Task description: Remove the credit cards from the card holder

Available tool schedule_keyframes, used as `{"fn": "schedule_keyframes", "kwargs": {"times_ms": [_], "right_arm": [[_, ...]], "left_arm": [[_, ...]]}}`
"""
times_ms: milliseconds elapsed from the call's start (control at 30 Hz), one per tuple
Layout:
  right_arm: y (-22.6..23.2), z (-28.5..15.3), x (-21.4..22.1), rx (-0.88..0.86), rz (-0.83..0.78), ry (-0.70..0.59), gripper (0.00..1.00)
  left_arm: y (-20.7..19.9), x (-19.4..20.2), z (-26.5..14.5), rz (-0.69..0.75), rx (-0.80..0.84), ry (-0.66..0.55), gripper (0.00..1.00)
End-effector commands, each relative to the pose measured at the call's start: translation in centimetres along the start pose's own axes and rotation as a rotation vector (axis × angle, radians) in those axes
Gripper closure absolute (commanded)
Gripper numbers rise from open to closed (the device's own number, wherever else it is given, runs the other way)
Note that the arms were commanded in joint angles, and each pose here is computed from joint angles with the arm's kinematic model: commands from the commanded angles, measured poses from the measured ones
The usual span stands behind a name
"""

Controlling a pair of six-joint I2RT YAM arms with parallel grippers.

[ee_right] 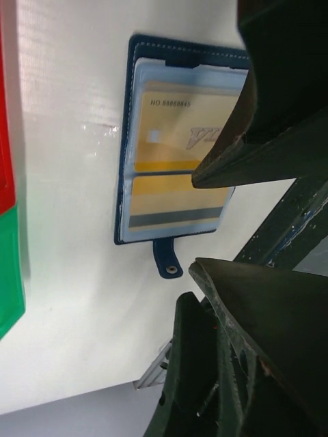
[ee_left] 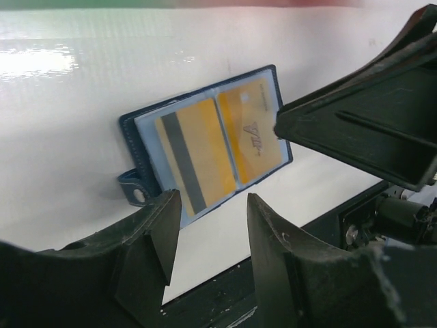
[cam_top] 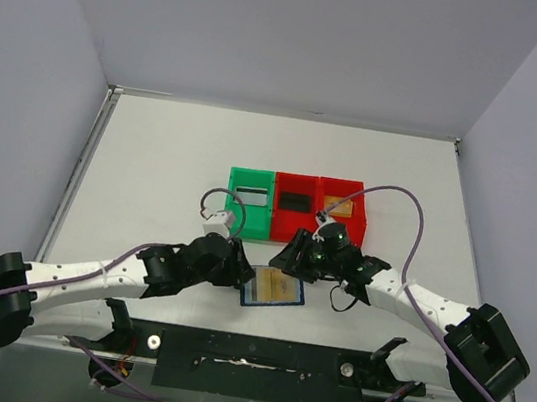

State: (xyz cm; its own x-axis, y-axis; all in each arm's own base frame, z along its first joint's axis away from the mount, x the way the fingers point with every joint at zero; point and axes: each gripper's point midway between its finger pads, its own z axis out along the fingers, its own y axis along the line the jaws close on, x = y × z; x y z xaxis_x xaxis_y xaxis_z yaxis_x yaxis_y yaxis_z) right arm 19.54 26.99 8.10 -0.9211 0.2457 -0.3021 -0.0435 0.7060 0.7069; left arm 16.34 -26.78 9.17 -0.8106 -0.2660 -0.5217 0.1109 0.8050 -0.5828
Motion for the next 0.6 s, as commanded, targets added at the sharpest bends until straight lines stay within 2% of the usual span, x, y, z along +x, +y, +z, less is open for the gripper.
{"fn": "schedule_keyframes", "kwargs": {"times_ms": [0,100,267,433,567], "right_arm": [[-1.1,-0.6,-1.4,0.073,0.028,-0.088,0.53],[-1.2,-1.2,-1.6,0.048,0.035,-0.14,0.49],[-1.1,-2.0,-1.8,0.001,0.044,-0.177,0.35],[-0.7,-1.3,-1.1,-0.028,0.034,-0.125,0.36],[0.0,-0.5,-0.5,-0.074,0.029,-0.081,0.41]], "left_arm": [[-6.0,-1.6,0.2,0.03,0.17,0.002,0.58],[-5.6,-0.9,1.2,0.03,0.139,0.03,0.55],[-4.2,0.2,2.3,-0.005,0.089,0.063,0.55],[-3.6,1.1,3.1,-0.005,0.07,0.09,0.56],[-2.8,1.7,3.6,-0.004,0.047,0.108,0.6]]}}
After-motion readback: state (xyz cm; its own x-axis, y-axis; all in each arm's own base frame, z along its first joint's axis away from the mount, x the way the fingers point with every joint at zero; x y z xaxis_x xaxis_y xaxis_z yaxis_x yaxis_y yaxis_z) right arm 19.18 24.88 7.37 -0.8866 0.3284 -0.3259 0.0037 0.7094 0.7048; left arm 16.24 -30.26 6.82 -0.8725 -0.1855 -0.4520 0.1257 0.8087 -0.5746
